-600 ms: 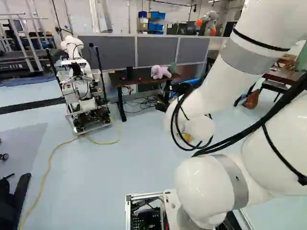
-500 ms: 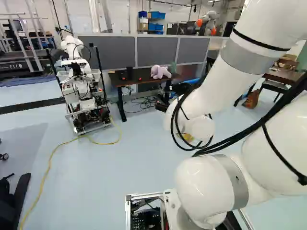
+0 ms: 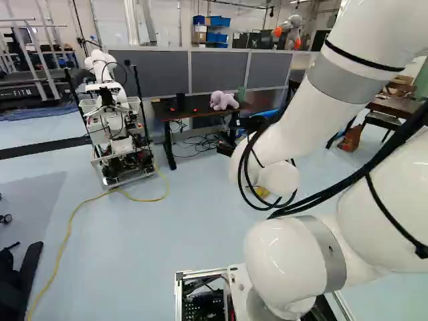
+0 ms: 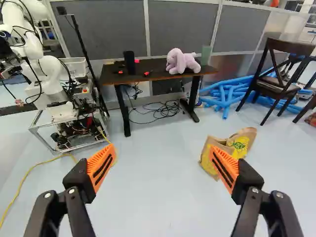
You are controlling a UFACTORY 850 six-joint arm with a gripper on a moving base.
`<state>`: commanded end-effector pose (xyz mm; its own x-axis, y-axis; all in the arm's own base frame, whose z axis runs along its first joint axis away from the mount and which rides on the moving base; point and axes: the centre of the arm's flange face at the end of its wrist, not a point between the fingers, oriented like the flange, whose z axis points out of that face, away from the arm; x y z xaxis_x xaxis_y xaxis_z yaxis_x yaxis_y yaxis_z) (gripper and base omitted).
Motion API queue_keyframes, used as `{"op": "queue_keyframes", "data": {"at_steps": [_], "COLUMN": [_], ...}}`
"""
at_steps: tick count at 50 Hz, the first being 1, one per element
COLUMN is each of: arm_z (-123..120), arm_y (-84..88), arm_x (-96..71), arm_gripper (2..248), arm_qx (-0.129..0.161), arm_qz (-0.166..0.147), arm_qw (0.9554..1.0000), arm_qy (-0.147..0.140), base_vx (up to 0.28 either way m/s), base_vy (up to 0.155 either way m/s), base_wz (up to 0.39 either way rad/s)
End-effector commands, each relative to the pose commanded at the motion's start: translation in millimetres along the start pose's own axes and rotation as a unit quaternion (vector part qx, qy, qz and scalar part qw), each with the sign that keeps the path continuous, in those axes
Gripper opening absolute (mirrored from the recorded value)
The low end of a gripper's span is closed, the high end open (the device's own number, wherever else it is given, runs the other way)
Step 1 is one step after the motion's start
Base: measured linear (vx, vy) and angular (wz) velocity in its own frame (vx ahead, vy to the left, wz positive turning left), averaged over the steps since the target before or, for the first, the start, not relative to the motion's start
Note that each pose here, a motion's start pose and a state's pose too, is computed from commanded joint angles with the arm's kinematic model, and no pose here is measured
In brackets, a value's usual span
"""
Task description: Pick up the bag on the ground and place it on the table
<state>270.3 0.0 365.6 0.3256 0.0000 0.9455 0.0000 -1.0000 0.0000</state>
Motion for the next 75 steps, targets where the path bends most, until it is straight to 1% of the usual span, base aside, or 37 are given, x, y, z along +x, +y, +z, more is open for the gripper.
{"op": "queue_keyframes", "data": {"at_steps": [42, 61, 75], "arm_z": [0.0, 0.0, 0.0], "arm_y": [0.0, 0.0, 0.0], "arm_x": [0.0, 0.0, 0.0], "arm_gripper": [247, 247, 247], "arm_qx": [0.000, 0.000, 0.000], "arm_qz": [0.000, 0.000, 0.000], "arm_qw": [1.0000, 1.0000, 1.0000], "arm_qy": [0.000, 0.000, 0.000], "base_vx": [0.011, 0.062, 0.106], "base_vy": [0.000, -0.013, -0.055], "base_wz": [-0.001, -0.001, -0.063]}}
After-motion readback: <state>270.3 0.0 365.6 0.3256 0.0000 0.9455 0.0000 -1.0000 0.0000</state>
